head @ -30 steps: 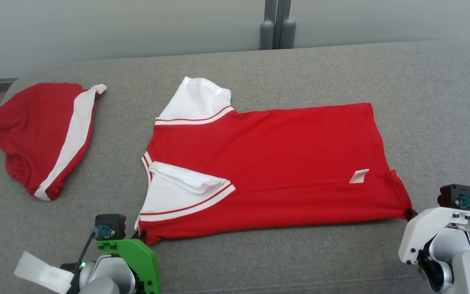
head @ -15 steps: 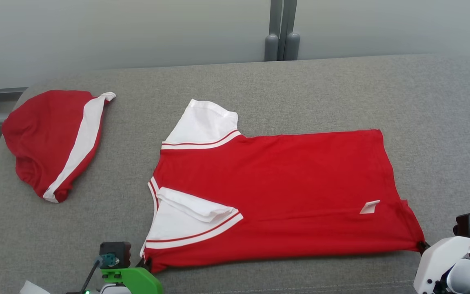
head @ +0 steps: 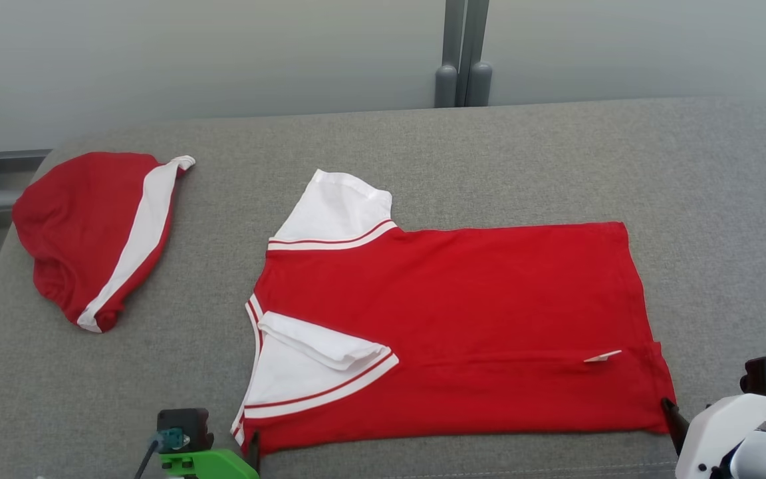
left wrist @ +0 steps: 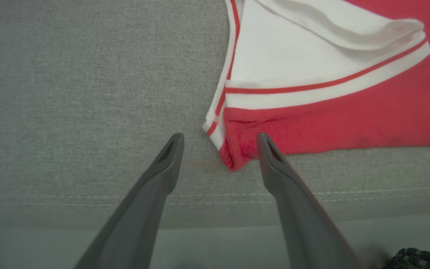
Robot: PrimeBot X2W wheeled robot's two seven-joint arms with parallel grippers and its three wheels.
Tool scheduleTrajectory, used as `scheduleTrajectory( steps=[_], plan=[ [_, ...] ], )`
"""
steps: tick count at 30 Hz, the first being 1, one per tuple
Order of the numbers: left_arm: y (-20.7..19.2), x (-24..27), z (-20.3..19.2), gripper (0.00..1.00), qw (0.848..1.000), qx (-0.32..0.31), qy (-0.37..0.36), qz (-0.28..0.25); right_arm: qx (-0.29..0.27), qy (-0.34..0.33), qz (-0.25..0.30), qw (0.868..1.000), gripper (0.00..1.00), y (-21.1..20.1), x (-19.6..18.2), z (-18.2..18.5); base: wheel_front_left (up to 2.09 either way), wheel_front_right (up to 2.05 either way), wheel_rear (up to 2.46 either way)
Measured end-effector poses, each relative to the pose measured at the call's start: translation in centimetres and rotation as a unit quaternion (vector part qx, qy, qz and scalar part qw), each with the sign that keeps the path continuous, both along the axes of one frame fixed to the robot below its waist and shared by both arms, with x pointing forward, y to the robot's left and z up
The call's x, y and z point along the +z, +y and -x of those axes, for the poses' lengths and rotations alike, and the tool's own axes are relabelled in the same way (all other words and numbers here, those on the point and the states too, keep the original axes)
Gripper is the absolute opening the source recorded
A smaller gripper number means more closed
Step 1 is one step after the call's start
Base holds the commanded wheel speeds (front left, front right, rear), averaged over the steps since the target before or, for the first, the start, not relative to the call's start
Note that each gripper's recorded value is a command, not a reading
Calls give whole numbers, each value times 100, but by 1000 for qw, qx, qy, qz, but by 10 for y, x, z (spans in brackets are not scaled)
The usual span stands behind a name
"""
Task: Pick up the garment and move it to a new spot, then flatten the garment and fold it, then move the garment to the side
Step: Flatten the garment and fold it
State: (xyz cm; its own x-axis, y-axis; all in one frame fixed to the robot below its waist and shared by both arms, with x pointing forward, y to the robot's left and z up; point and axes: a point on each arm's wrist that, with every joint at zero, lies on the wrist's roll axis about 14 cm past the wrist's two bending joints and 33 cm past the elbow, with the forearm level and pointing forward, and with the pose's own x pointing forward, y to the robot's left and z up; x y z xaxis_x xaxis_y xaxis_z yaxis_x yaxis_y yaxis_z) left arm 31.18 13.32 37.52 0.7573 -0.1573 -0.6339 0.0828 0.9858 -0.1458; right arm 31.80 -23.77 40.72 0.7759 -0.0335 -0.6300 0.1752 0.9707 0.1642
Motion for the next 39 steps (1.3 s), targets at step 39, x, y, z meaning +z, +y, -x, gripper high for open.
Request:
scheduleTrajectory(
  steps=[39],
  plan=[
    [63, 164, -26, 100, 907, 106, -392, 110, 87, -344, -27, 935, 100, 92, 99, -47, 0, 0, 0]
  ],
)
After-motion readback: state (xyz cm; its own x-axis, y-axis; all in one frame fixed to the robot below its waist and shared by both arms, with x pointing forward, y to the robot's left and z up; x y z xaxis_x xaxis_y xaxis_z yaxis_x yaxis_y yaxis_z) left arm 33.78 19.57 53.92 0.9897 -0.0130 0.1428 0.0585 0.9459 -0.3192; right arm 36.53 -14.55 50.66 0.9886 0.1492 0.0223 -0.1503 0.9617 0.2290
